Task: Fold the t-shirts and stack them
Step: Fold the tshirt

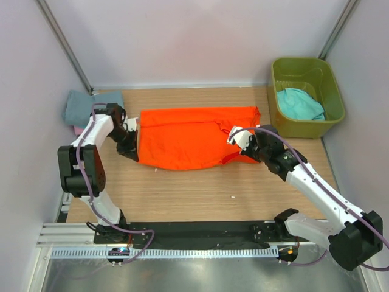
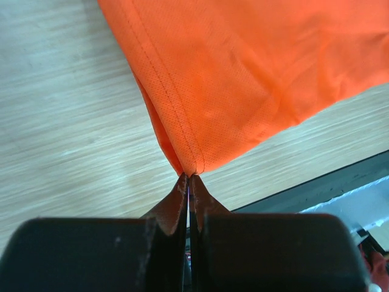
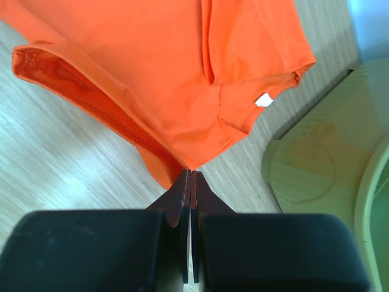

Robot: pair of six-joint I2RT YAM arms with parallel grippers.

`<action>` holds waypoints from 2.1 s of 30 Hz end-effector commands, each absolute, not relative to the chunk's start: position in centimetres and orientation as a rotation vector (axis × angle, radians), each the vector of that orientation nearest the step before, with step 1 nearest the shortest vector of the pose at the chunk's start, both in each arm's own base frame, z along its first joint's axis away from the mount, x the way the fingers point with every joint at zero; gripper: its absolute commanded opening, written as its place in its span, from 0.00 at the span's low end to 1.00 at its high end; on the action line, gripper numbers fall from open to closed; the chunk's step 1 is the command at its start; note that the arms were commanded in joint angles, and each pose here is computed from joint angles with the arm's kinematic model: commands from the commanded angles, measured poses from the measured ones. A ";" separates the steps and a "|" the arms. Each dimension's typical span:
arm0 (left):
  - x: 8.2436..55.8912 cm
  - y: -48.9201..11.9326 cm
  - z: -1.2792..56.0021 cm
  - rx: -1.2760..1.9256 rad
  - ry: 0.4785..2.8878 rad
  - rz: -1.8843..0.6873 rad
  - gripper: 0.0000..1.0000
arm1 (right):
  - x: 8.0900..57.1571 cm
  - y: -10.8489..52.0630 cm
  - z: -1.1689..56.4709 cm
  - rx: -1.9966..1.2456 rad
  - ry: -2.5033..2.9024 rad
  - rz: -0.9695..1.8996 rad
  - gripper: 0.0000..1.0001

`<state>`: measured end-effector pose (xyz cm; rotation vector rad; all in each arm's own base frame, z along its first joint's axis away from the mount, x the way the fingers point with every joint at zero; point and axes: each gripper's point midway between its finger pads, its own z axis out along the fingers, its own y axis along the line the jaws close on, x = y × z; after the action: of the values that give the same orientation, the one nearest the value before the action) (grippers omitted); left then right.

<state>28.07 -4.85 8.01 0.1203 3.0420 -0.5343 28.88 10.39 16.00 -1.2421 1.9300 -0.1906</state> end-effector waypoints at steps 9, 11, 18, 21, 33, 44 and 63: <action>32.2 -4.7 12.1 0.153 2.898 -0.505 0.00 | 33.1 9.8 21.2 -1.093 1.805 -0.341 0.01; 33.5 -4.6 12.3 0.154 2.884 -0.499 0.00 | 34.1 9.7 21.5 -1.083 1.793 -0.368 0.01; 37.5 -4.7 11.7 0.143 2.891 -0.518 0.00 | 38.9 9.0 20.8 -1.074 1.817 -0.415 0.01; 39.1 -4.7 11.0 0.137 2.898 -0.521 0.00 | 41.7 8.7 21.6 -1.032 1.806 -0.420 0.01; 47.1 -3.9 9.2 0.191 2.827 -0.439 0.00 | 53.2 9.9 20.1 -0.993 1.802 -0.408 0.01; 50.4 -2.2 7.0 0.141 2.804 -0.308 0.01 | 59.3 10.5 16.1 -0.955 1.838 -0.453 0.01; 45.3 -11.6 11.5 0.394 2.722 -0.612 0.45 | 52.6 10.1 15.7 -0.495 2.162 -0.187 0.47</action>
<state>46.97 -8.32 14.24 0.2755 2.6655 -0.4857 55.68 9.57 20.26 -0.5697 1.9700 -0.3205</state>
